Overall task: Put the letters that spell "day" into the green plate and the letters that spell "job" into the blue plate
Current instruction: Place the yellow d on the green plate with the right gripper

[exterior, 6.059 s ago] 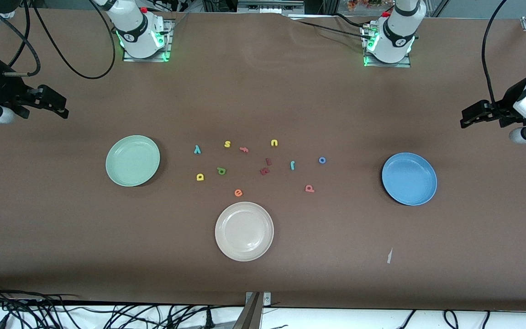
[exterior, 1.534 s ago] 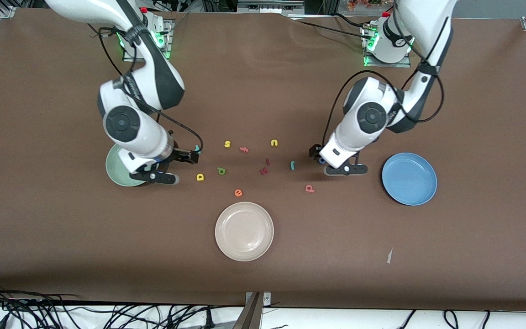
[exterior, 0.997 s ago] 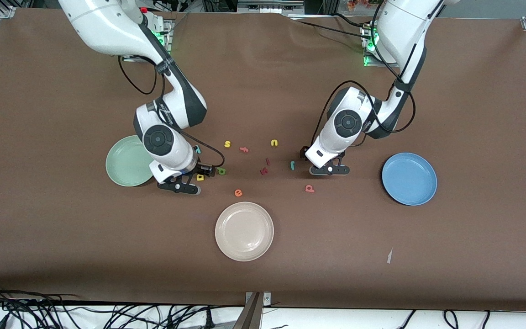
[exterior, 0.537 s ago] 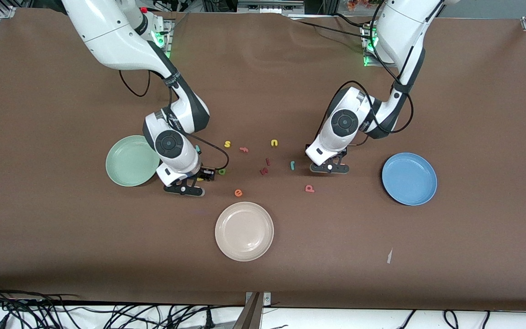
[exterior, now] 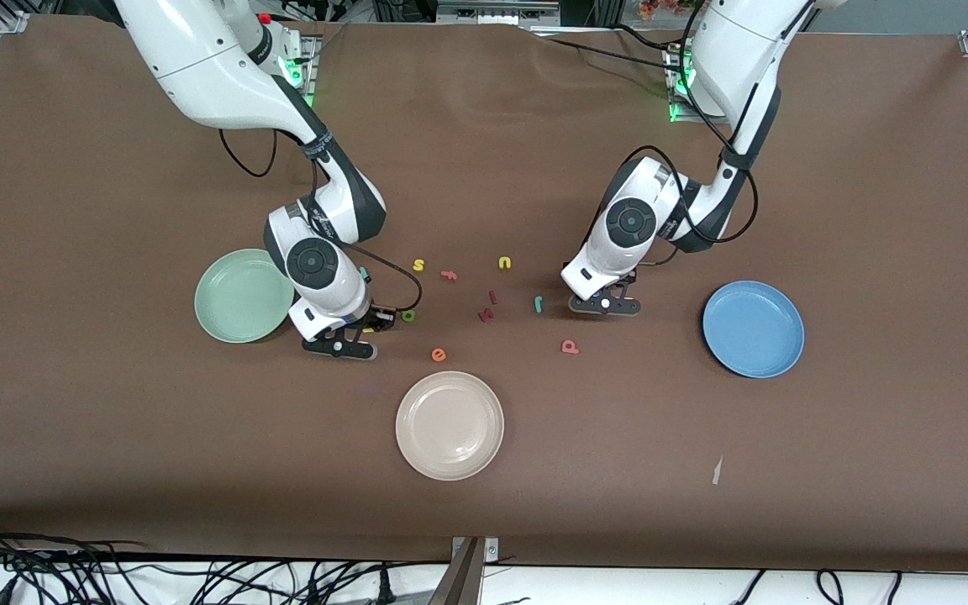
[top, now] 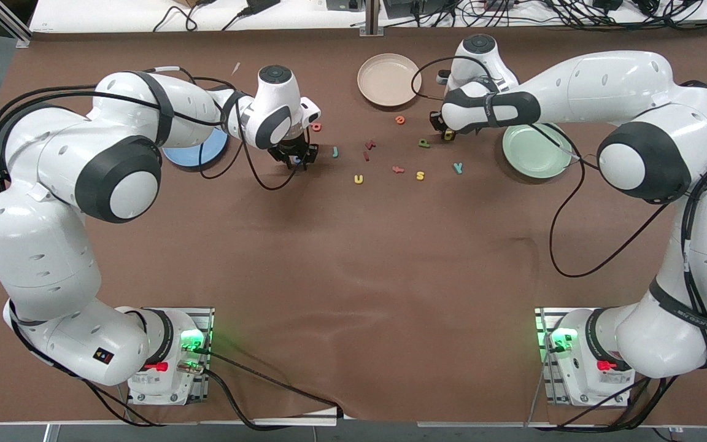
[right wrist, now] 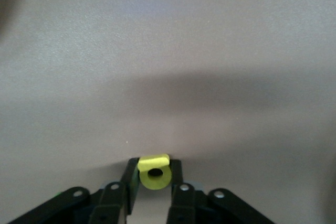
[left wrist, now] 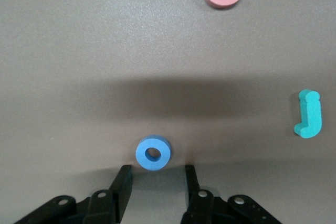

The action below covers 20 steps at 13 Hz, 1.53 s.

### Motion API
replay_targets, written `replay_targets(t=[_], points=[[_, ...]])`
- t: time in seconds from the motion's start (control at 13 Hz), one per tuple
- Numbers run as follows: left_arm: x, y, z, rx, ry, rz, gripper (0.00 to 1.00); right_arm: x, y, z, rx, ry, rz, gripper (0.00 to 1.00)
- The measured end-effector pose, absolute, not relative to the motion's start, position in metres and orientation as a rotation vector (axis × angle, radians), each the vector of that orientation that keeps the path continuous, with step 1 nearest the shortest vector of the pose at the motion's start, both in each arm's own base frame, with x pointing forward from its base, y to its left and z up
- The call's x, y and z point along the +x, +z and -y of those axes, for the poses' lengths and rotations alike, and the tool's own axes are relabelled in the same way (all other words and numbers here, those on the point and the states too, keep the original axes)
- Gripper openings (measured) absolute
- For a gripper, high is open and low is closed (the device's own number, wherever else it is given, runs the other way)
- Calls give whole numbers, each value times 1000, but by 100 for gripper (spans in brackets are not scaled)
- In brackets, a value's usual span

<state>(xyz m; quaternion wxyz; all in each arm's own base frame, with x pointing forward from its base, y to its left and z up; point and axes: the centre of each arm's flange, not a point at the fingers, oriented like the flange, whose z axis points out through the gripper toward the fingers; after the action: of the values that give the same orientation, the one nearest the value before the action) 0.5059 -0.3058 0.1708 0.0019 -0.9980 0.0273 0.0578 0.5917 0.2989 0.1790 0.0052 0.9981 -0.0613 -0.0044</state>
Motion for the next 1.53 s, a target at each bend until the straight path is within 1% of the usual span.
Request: replay_targets(t=[0.08, 0.31, 0.54, 0.69, 0.92, 1.15, 1.23, 1.3, 1.38, 1.46, 1.53], points=[[506, 171, 306, -3132, 180, -86, 46, 592, 180, -299, 3126, -8, 191, 28], [507, 172, 306, -3133, 177, -85, 46, 599, 200, -292, 3113, 5, 204, 28], [510, 174, 306, -3135, 168, -81, 46, 606, 245, -257, 3037, -62, 197, 28], [513, 176, 306, -3138, 159, -77, 46, 607, 266, -225, 2994, -111, 168, 28], [515, 174, 305, -3137, 158, -73, 46, 591, 257, -170, 2954, -180, 124, 28], [517, 171, 306, -3137, 160, -72, 46, 572, 227, -108, 2941, -221, 71, 28], [517, 171, 306, -3137, 160, -71, 45, 564, 214, -95, 2944, -239, 90, 35], [517, 171, 306, -3138, 159, -72, 41, 560, 206, -88, 2954, -258, 115, 44], [517, 171, 306, -3138, 158, -72, 40, 558, 204, -86, 2963, -268, 130, 55], [518, 172, 307, -3139, 156, -72, 32, 558, 205, -88, 2970, -265, 135, 61], [518, 172, 307, -3139, 156, -72, 28, 559, 209, -93, 2982, -257, 137, 74]])
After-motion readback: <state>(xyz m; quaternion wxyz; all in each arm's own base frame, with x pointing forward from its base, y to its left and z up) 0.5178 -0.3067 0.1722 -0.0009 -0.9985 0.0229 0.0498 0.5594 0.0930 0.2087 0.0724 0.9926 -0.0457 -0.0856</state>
